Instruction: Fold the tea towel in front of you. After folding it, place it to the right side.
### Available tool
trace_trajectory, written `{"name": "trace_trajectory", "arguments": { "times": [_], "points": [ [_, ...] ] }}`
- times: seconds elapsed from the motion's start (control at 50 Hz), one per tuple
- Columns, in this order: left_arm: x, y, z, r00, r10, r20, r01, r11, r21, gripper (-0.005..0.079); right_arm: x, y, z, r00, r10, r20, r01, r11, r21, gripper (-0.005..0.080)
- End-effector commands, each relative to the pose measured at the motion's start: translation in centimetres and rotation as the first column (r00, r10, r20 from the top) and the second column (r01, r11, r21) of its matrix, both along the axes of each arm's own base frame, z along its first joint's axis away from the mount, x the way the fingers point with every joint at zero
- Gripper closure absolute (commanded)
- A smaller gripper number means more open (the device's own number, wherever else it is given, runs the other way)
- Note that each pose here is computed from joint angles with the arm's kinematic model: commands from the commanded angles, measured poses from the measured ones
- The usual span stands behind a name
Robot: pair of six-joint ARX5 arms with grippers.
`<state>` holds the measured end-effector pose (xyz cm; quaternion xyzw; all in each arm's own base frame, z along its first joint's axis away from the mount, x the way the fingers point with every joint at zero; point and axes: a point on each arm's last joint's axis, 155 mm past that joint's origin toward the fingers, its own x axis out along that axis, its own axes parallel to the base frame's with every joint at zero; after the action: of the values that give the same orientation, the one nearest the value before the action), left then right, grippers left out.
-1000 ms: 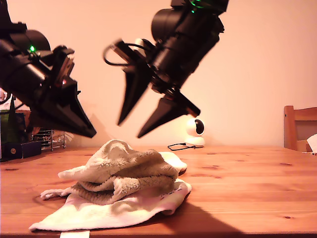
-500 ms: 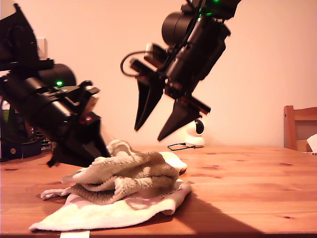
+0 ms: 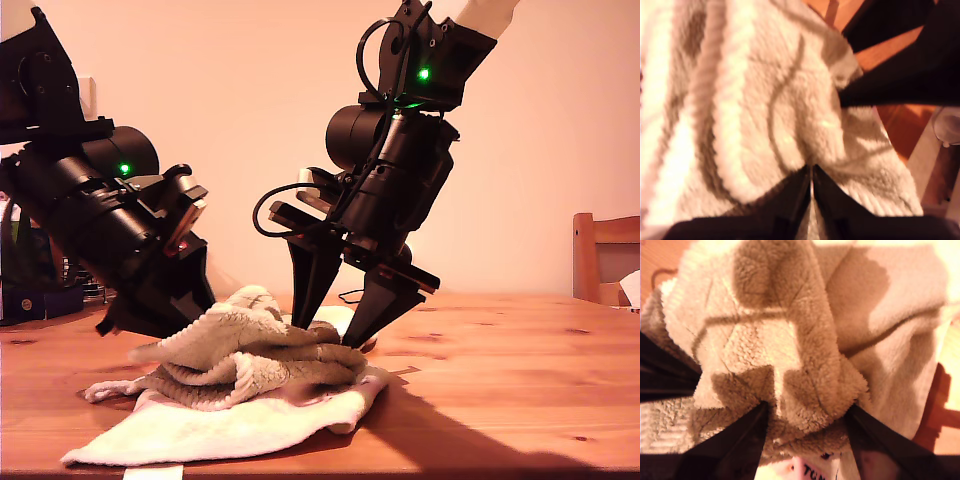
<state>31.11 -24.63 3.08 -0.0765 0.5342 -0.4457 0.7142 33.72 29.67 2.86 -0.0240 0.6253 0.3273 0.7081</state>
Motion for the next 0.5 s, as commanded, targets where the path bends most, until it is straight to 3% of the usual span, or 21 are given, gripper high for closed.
{"name": "trace_trajectory", "arguments": {
  "times": [0.0, 0.36, 0.48],
  "points": [
    [-0.5, 0.0, -2.1, 0.999, 0.006, -0.052, -0.005, 1.0, 0.016, 0.0766, -0.6, -0.4, -0.3, 1.0, 0.001, -0.021, -0.002, 1.0, -0.018, 0.0304],
    [-1.7, -1.6, -3.6, 0.997, -0.041, -0.069, 0.043, 0.999, 0.028, 0.0766, 0.6, 0.0, 3.0, 1.0, -0.001, -0.003, 0.001, 1.0, -0.008, 0.0305],
    [-1.7, -1.6, -3.7, 0.997, -0.043, -0.067, 0.045, 0.998, 0.034, 0.0766, 0.4, -1.1, 2.6, 1.0, 0.012, 0.0, -0.012, 0.998, -0.067, 0.0305]
  ]
}}
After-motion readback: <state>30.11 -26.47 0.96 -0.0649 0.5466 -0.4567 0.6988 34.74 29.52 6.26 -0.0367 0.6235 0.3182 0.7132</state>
